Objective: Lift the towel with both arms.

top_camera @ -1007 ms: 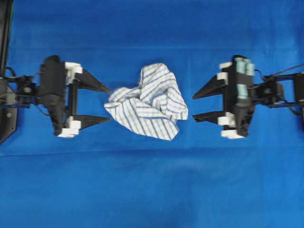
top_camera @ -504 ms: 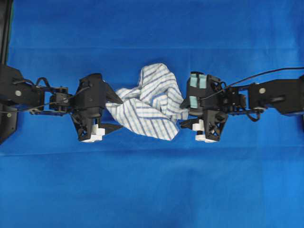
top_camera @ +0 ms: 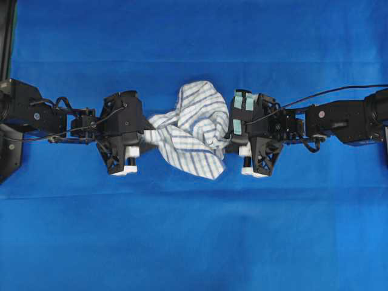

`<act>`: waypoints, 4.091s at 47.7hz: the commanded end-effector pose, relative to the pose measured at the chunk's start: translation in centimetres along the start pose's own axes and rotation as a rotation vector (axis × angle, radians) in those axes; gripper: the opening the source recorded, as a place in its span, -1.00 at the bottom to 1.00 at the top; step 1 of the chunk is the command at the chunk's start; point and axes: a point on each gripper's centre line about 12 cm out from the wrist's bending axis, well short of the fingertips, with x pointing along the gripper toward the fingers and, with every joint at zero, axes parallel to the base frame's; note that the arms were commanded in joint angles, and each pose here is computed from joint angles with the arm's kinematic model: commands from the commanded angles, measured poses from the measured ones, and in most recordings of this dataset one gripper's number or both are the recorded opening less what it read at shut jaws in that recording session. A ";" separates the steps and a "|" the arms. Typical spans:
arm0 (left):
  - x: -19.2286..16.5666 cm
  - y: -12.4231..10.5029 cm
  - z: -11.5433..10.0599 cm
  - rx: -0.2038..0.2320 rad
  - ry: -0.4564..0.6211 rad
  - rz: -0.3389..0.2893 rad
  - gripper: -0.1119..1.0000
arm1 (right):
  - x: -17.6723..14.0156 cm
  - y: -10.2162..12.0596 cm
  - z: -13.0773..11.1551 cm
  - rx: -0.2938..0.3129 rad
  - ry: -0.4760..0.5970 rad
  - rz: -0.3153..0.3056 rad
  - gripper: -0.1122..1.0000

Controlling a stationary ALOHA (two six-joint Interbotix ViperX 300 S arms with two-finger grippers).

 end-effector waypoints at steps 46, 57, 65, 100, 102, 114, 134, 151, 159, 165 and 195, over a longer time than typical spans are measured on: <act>-14.6 0.9 15.9 -0.029 -0.288 0.016 -0.63 | -16.6 0.7 14.0 -0.014 -0.257 0.007 -0.71; -19.6 1.2 20.1 -0.025 -0.372 0.028 -0.63 | -22.9 0.9 17.5 -0.042 -0.356 -0.009 -0.71; -22.6 1.1 23.1 -0.018 -0.434 0.030 -0.63 | -27.0 1.0 19.4 -0.049 -0.423 -0.016 -0.71; -24.2 0.8 27.1 0.036 -0.454 0.032 -0.57 | -29.6 1.1 21.5 -0.110 -0.465 -0.051 -0.70; -24.3 0.7 27.1 0.048 -0.465 0.031 -0.37 | -29.6 1.1 21.5 -0.111 -0.465 -0.052 -0.70; -24.9 0.5 26.9 0.067 -0.500 0.032 0.81 | -29.5 1.1 21.4 -0.114 -0.460 -0.060 0.21; -22.0 -0.2 24.0 0.069 -0.433 0.004 0.80 | -26.9 0.7 19.5 -0.093 -0.401 -0.069 0.35; -14.2 -2.4 18.8 0.095 -0.393 -0.058 0.80 | -19.5 0.4 13.5 -0.024 -0.310 -0.035 0.35; -10.5 -3.7 16.3 0.116 -0.324 -0.090 0.80 | -15.4 0.1 10.4 0.008 -0.231 -0.029 0.35; -7.7 -4.1 13.7 0.125 -0.238 -0.096 0.80 | -12.5 0.1 8.6 0.018 -0.184 -0.022 0.35; 0.3 -4.0 3.9 0.084 0.007 -0.090 0.80 | -1.1 -0.2 3.2 0.039 -0.033 -0.006 0.35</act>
